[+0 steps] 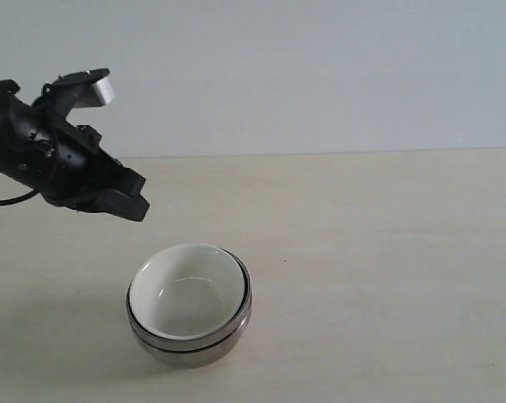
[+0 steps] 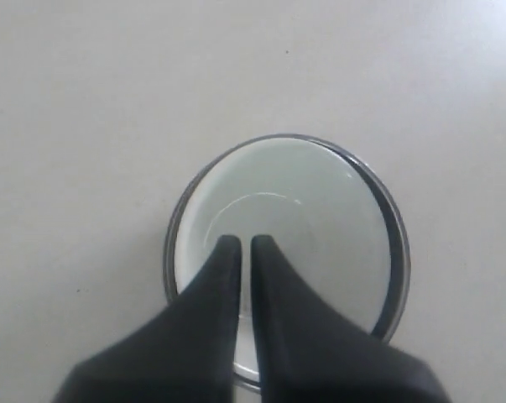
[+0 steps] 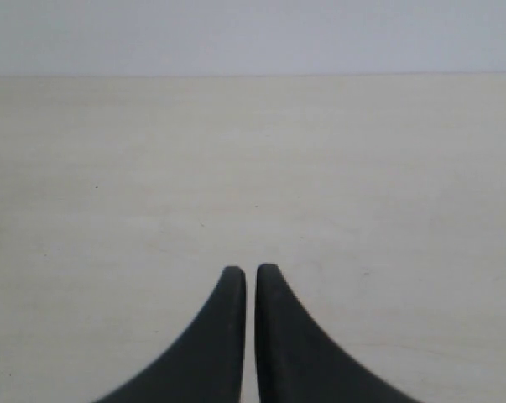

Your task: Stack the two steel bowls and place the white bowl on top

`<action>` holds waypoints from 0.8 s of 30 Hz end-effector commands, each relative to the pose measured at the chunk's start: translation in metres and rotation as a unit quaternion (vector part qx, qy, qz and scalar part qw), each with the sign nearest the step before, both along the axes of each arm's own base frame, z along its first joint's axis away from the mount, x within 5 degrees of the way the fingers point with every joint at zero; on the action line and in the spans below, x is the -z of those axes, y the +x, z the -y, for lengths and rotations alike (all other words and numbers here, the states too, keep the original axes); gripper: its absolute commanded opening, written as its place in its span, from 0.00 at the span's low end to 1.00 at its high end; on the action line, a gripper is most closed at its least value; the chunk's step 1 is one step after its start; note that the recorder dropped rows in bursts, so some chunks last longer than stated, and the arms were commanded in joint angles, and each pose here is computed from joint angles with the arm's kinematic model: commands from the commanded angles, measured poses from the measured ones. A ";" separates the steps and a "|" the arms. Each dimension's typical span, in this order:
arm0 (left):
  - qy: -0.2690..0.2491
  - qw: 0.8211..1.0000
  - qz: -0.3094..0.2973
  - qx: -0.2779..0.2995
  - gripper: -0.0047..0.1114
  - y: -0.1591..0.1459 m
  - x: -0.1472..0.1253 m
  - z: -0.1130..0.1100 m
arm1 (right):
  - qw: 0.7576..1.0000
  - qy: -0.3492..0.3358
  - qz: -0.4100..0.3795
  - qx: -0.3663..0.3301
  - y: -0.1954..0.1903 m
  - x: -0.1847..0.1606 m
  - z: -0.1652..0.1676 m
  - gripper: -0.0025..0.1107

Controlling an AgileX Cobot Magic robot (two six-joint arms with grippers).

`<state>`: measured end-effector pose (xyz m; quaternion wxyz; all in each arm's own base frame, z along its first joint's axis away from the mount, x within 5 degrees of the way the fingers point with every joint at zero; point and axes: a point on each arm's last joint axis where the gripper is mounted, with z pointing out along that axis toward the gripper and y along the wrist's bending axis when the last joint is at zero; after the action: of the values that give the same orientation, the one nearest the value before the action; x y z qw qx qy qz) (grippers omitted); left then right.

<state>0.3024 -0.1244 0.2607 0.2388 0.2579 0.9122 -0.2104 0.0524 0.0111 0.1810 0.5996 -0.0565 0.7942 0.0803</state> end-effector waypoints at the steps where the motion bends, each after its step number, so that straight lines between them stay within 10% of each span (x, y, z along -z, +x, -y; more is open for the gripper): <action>1: -0.018 0.998 0.054 -0.033 0.07 -0.027 -0.015 -0.011 | 1.000 0.001 0.010 0.005 0.000 -0.002 0.001 0.02; 11: -0.122 0.963 0.142 -0.193 0.07 -0.086 -0.015 -0.039 | 1.000 0.001 0.010 0.005 0.000 -0.002 0.001 0.02; 24: -0.187 0.933 0.214 -0.222 0.07 -0.137 -0.029 -0.055 | 1.000 0.001 0.008 0.005 0.000 -0.001 0.001 0.02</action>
<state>0.1708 -0.0707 0.2844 0.4958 0.0421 0.8290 -0.2553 0.0525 0.0111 0.1811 0.6004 -0.0565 0.7937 0.0804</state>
